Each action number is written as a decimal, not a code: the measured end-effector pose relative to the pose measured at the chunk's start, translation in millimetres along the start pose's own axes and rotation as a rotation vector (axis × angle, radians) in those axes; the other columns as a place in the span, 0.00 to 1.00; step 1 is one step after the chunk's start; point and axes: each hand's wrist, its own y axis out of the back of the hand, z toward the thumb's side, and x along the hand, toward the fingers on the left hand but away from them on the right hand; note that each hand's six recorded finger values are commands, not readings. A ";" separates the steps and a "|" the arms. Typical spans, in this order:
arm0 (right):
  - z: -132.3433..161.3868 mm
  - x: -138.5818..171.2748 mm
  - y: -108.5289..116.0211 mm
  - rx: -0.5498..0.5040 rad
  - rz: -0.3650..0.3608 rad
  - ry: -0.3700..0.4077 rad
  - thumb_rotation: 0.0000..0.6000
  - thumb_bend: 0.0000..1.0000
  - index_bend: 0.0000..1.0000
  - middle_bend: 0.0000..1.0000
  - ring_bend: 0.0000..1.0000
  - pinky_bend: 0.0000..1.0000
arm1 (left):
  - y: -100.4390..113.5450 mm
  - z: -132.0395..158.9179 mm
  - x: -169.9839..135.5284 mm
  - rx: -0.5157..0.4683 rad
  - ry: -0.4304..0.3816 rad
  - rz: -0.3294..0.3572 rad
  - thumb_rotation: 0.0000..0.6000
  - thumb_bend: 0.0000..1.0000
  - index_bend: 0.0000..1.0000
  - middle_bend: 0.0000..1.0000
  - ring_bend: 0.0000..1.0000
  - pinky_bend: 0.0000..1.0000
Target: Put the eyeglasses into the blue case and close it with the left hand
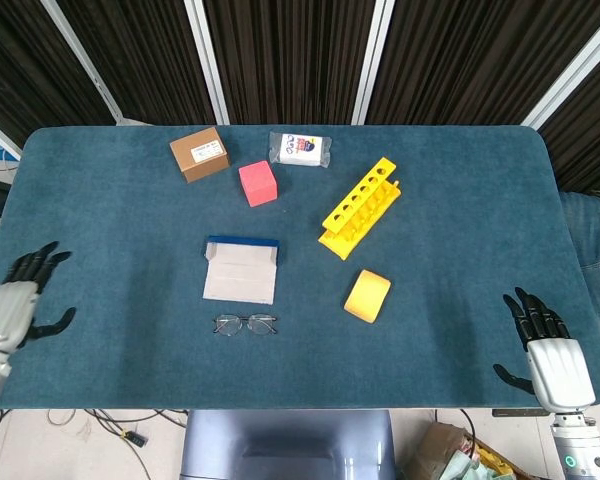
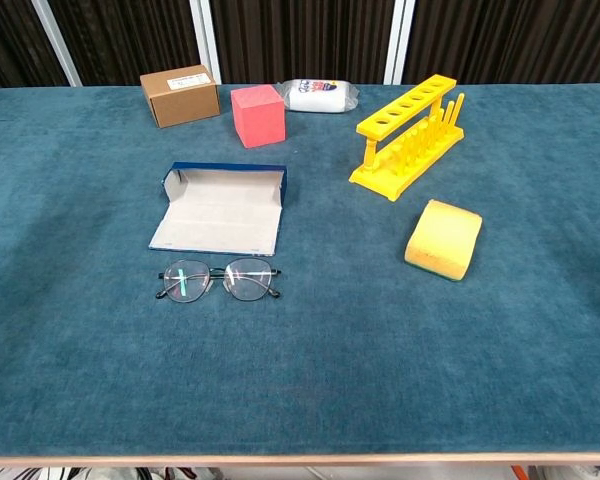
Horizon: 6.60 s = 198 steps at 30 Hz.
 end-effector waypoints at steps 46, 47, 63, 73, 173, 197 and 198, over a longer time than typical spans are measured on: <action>-4.2 -1.6 -2.4 -0.017 0.019 -0.026 1.00 0.16 0.00 0.00 0.09 0.19 | -141.1 193.0 92.4 0.077 -0.048 -0.295 1.00 0.41 0.40 0.04 0.00 0.00; -4.1 -1.7 -2.3 -0.017 0.019 -0.026 1.00 0.16 0.00 0.00 0.09 0.19 | -142.8 195.1 91.6 0.078 -0.053 -0.292 1.00 0.41 0.40 0.05 0.00 0.00; -6.0 -3.2 -1.8 -0.019 0.020 -0.035 1.00 0.16 0.00 0.00 0.09 0.19 | -160.4 220.7 83.3 0.149 -0.120 -0.259 1.00 0.32 0.45 0.07 0.00 0.00; -7.2 -3.8 -1.5 -0.027 0.021 -0.044 1.00 0.16 0.00 0.00 0.09 0.19 | -171.9 219.2 82.1 0.166 -0.109 -0.263 1.00 0.32 0.46 0.07 0.00 0.00; -11.6 -4.7 -2.9 -0.038 0.049 -0.082 1.00 0.16 0.00 0.00 0.09 0.19 | -163.2 225.5 95.3 0.191 -0.067 -0.192 1.00 0.44 0.57 0.13 0.00 0.00; -12.0 -4.2 -3.5 -0.036 0.051 -0.086 1.00 0.16 0.00 0.00 0.09 0.19 | -136.1 229.3 172.9 0.162 0.154 -0.090 1.00 0.44 0.57 0.13 0.00 0.00; -11.9 -4.2 -3.5 -0.036 0.051 -0.085 1.00 0.16 0.00 0.00 0.09 0.19 | -136.8 230.1 174.1 0.162 0.155 -0.089 1.00 0.44 0.57 0.13 0.00 0.00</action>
